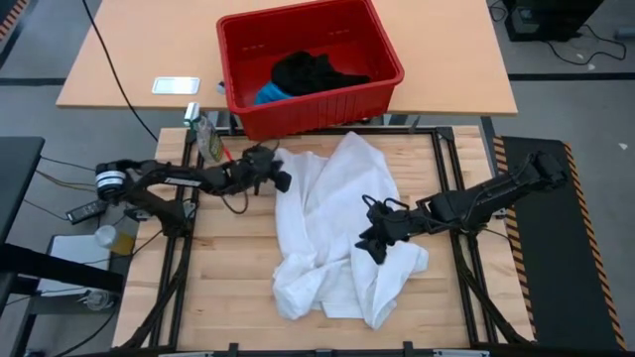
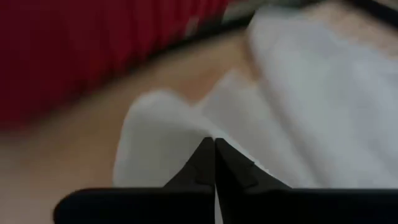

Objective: Fold laundry
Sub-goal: Fold the white polo shirt

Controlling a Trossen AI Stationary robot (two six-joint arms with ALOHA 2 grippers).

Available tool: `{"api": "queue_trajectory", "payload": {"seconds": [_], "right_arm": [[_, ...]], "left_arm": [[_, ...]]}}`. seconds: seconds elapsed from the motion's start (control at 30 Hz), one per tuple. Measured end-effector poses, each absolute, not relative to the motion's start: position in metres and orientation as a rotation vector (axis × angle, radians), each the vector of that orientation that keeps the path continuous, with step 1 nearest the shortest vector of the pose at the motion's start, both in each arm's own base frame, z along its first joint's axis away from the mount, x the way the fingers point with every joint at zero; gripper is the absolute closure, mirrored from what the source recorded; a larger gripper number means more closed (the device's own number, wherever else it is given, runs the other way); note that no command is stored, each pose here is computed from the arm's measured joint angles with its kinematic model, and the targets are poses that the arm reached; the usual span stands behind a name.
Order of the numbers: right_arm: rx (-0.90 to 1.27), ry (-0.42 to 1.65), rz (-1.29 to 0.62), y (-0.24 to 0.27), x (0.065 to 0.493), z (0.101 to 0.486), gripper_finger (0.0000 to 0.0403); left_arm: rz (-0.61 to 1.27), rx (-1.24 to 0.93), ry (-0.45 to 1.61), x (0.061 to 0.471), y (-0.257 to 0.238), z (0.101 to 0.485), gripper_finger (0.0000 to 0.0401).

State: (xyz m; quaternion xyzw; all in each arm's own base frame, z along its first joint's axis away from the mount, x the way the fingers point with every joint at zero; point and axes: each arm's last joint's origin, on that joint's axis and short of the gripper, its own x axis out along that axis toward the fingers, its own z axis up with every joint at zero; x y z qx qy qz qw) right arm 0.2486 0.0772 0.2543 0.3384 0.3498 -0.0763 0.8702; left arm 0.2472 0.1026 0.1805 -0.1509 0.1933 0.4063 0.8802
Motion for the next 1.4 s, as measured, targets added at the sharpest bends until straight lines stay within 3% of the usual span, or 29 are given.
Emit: {"api": "queue_trajectory", "payload": {"seconds": [0.23, 0.33, 0.43, 0.53, 0.7, 0.93, 1.07, 1.23, 1.4], "right_arm": [[0.659, 0.771, -0.059, 0.095, 0.242, 0.254, 0.0216], [0.644, 0.772, -0.047, 0.101, 0.24, 0.254, 0.0216], [0.622, 0.758, -0.075, 0.103, 0.238, 0.254, 0.0216], [0.613, 0.741, -0.099, 0.102, 0.239, 0.254, 0.0216], [0.649, 0.756, -0.088, 0.099, 0.24, 0.254, 0.0216], [0.653, 0.804, -0.07, 0.099, 0.238, 0.251, 0.0216], [0.646, 0.856, -0.116, 0.093, 0.232, 0.229, 0.0216], [0.64, 0.867, -0.152, 0.09, 0.224, 0.203, 0.0216], [0.688, 0.744, -0.128, 0.09, 0.228, 0.197, 0.0216]], "left_arm": [[1.096, 0.059, 0.381, 0.235, 0.102, 0.246, 0.04], [1.236, 0.173, 0.422, 0.228, 0.103, 0.262, 0.04], [1.249, 0.213, 0.435, 0.225, 0.11, 0.268, 0.04], [1.158, 0.213, 0.499, 0.225, 0.119, 0.261, 0.04], [1.054, 0.006, 0.586, 0.222, 0.126, 0.239, 0.0384], [0.939, -0.046, 0.665, 0.221, 0.108, 0.253, 0.0279], [0.638, -0.185, 0.654, 0.229, 0.086, 0.277, 0.0223], [0.258, -0.412, 0.818, 0.232, 0.042, 0.283, 0.0209], [0.16, -0.396, 1.012, 0.223, -0.001, 0.25, 0.0209]]}}
